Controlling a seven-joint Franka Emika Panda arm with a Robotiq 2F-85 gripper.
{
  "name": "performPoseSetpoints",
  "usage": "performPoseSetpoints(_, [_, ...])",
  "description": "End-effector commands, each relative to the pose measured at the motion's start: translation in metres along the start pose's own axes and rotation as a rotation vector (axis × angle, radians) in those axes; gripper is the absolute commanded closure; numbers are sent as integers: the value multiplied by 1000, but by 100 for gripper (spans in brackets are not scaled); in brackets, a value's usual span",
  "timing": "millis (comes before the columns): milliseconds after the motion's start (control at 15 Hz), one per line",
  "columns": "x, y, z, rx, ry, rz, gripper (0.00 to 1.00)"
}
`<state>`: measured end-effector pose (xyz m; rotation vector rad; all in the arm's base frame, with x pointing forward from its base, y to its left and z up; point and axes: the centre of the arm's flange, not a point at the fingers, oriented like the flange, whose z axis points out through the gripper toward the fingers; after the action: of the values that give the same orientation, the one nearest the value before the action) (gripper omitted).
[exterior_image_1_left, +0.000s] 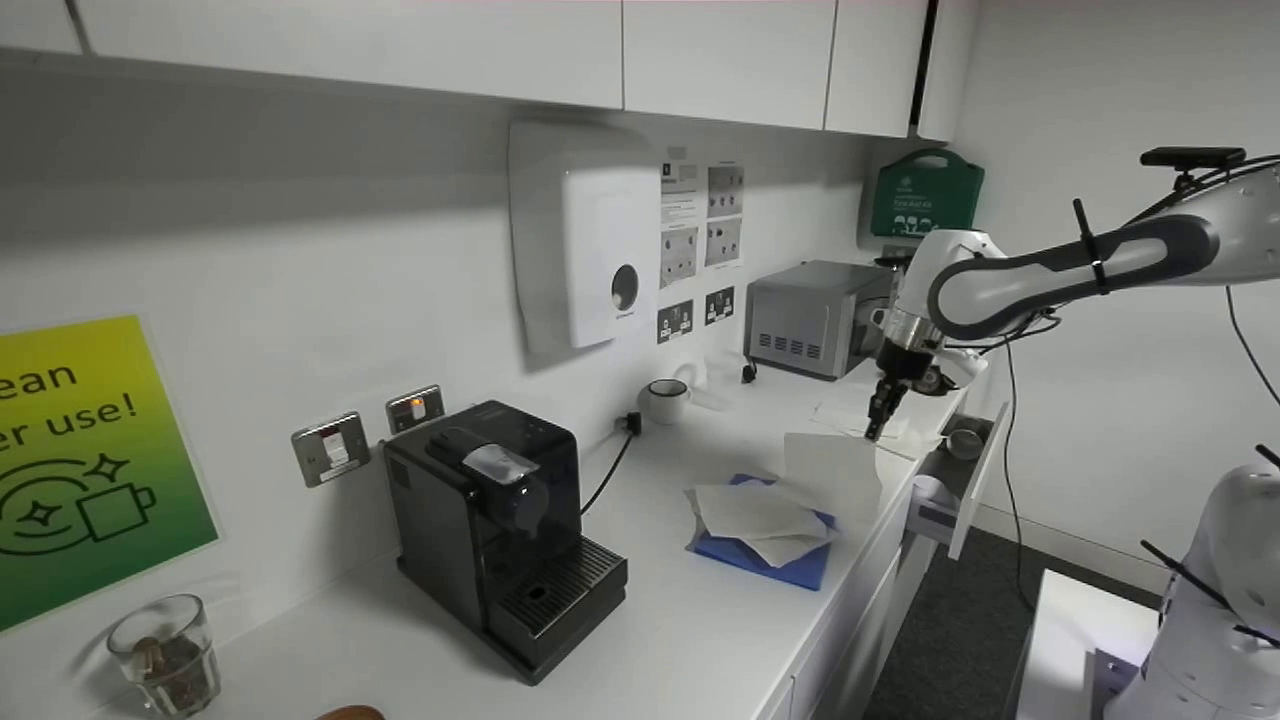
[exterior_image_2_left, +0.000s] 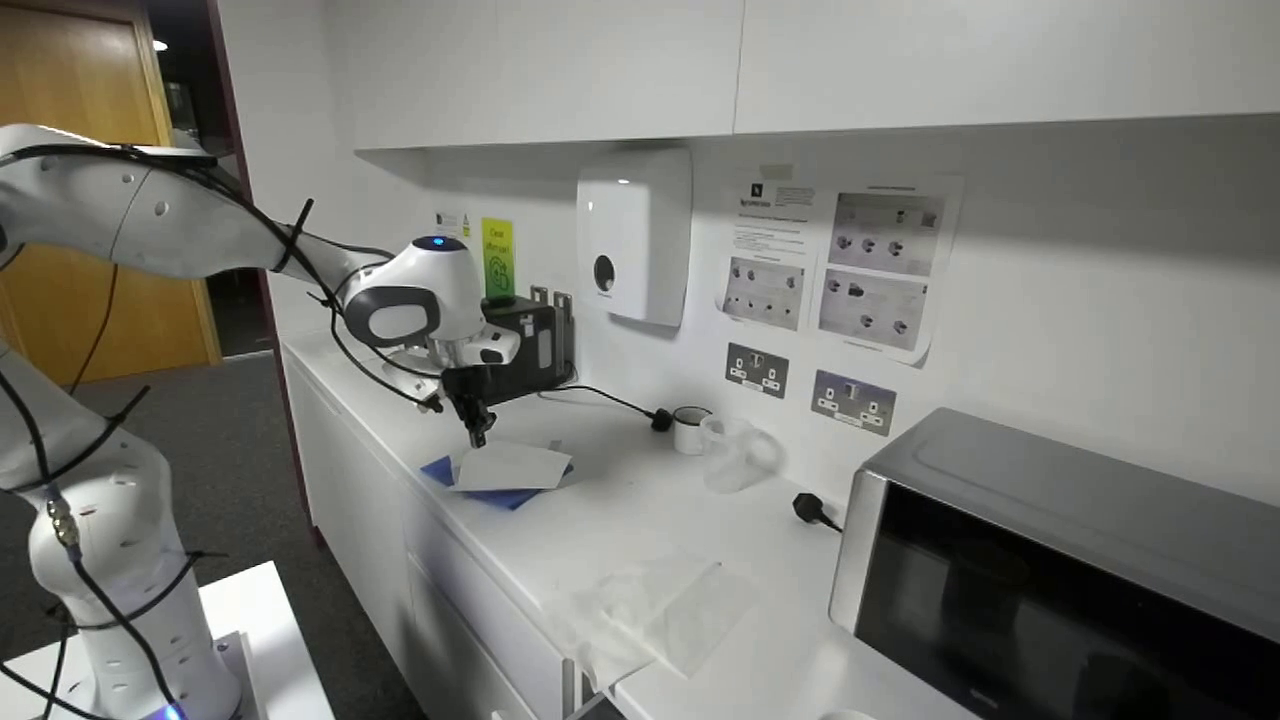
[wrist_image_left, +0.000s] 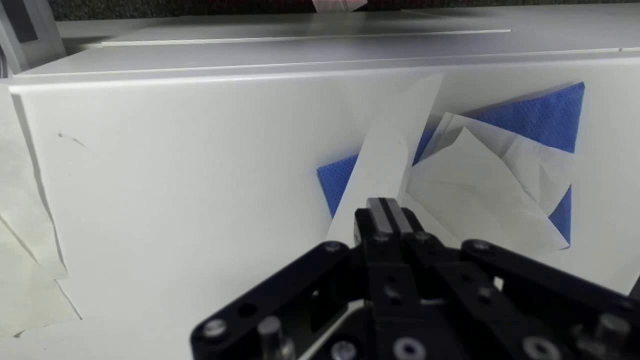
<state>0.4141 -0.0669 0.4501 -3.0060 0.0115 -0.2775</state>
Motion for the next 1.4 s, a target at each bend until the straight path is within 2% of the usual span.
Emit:
performPoseSetpoints(0, [0, 0, 0, 0, -1, 0, 99])
performPoseSetpoints(733, [3, 6, 0, -24, 20, 34, 100])
performPoseSetpoints(1067, [8, 32, -6, -40, 70, 127, 100])
performPoseSetpoints(1333, [11, 67, -7, -56, 106, 200, 100])
